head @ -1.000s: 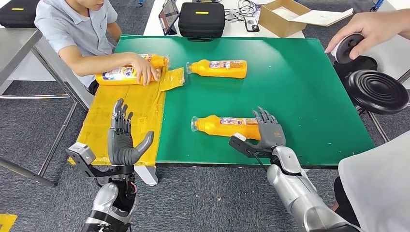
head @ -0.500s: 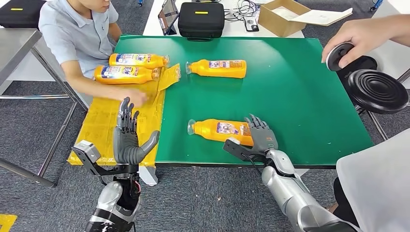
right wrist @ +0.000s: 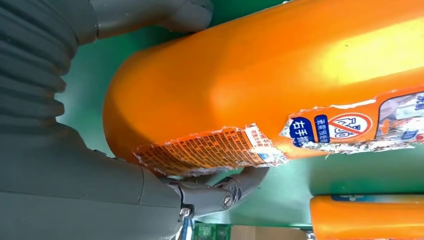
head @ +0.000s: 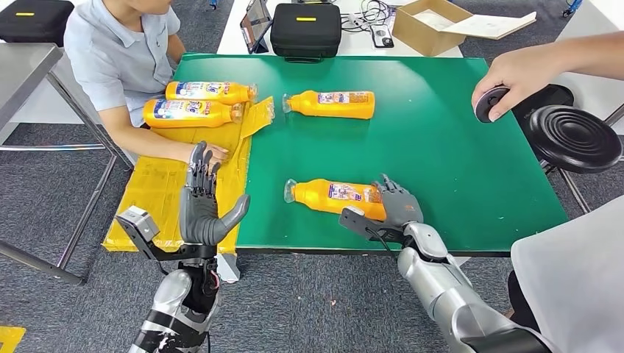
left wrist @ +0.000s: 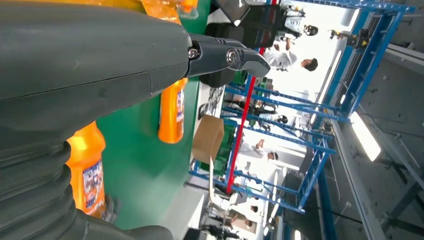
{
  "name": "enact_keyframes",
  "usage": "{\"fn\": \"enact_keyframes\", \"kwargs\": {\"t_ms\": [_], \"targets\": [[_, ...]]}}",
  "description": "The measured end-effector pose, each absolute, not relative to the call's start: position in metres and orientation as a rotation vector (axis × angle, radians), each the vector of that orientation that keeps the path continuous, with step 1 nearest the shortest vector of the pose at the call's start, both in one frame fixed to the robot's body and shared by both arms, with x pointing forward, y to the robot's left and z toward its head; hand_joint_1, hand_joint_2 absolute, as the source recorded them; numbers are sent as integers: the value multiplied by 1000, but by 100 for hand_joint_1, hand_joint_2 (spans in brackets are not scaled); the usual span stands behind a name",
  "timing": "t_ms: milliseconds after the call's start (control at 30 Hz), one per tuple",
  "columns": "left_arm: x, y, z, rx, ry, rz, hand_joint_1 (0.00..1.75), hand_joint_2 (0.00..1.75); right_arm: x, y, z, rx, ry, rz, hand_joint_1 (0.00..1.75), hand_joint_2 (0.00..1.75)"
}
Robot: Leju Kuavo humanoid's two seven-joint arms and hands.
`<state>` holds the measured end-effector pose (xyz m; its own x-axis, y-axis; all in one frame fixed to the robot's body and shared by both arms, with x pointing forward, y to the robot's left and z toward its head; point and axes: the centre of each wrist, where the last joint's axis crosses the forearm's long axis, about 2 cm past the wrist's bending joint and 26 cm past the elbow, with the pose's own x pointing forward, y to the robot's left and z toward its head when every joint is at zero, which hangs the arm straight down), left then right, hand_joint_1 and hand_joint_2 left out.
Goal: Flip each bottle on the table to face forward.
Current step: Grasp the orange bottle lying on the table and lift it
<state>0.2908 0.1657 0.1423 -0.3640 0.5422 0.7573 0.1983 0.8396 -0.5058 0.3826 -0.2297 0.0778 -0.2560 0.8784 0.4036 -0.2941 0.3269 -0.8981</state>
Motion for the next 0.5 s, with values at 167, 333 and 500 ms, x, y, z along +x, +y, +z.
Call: {"fn": "enact_keyframes", "kwargs": {"t_ms": [167,333,500], "targets": [[295,163,143,-579,-1925,395,0,175,391,-237,84,-584,-1297,1279,175,175],[297,161,143,-587,-1921,388,0,175,391,-242,82,-552,-1307,1259,175,175],[297,161,142,-546,-1939,398,0,175,387,-245,77,-446,-1433,1143,175,175]]}}
